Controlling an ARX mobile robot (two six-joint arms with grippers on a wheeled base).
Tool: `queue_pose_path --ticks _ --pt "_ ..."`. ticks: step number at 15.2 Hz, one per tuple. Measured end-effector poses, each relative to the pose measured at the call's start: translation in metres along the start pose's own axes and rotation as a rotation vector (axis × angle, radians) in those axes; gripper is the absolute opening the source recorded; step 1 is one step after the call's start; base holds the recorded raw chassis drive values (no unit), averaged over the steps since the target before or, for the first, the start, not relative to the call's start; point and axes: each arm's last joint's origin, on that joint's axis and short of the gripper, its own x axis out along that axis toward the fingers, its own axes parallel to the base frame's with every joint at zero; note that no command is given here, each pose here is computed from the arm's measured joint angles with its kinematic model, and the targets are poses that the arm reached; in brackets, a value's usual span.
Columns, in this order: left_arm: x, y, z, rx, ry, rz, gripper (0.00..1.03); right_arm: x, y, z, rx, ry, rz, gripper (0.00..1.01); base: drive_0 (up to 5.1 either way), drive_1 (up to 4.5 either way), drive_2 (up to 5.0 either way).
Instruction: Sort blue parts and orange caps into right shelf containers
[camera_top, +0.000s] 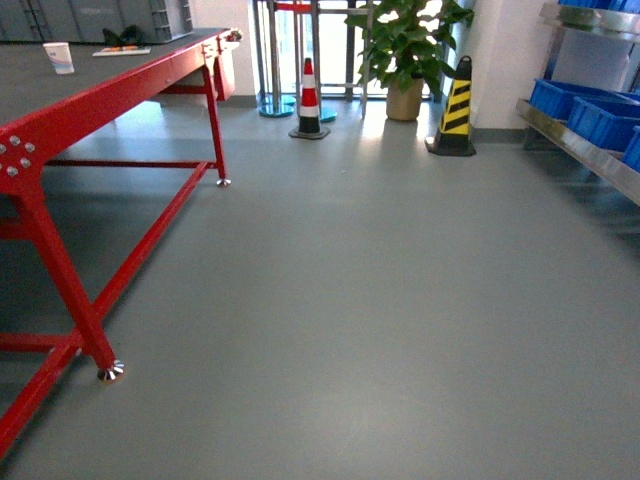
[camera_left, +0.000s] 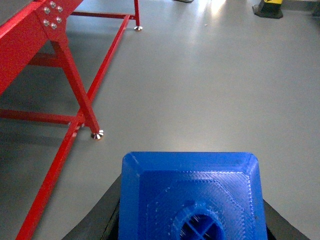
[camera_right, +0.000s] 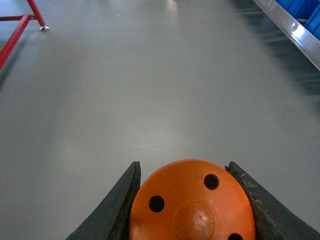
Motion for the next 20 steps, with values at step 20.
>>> queue_pose_path --ticks 20 --pt "0.0003 0.0003 -0.0002 -0.001 0.002 0.002 0.45 0.0005 0.0010 -0.0005 -0.002 0.004 0.004 0.43 -1.7 -1.29 -2.1"
